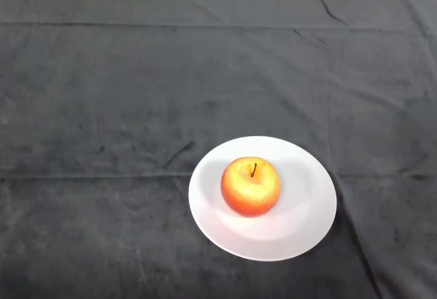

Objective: Move the apple to the plate

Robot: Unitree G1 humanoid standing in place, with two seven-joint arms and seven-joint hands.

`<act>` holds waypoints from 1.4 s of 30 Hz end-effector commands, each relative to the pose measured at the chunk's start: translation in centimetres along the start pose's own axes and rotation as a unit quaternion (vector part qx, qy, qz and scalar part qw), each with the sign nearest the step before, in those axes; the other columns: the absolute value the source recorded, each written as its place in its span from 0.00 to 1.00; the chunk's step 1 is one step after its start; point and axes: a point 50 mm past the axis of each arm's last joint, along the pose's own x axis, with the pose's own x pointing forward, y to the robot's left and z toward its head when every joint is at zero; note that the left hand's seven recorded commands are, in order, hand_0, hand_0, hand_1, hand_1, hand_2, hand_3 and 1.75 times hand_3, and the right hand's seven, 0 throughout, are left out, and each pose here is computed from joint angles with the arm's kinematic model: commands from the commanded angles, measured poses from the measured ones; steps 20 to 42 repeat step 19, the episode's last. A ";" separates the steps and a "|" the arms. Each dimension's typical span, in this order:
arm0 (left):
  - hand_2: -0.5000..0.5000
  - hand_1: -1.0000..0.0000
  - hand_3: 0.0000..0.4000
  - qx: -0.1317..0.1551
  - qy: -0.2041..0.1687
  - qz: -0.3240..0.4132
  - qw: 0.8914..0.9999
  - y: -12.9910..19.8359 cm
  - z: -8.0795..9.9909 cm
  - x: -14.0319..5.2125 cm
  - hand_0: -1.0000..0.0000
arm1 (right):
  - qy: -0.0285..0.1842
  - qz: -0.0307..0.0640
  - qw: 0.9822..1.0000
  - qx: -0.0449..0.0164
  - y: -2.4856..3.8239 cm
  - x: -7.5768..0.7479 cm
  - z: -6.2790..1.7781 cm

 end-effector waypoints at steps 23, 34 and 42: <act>0.50 1.00 0.00 -0.005 -0.017 0.010 1.000 0.1 1.2 1.3 1.00 | -0.022 0.031 0.999 0.004 1.91 0.56 1.41; 0.50 1.00 0.00 -0.005 -0.017 0.010 1.000 0.1 1.2 1.3 1.00 | -0.022 0.031 0.999 0.004 1.91 0.56 1.41; 0.50 1.00 0.00 -0.005 -0.017 0.010 1.000 0.1 1.2 1.3 1.00 | -0.022 0.031 0.999 0.004 1.91 0.56 1.41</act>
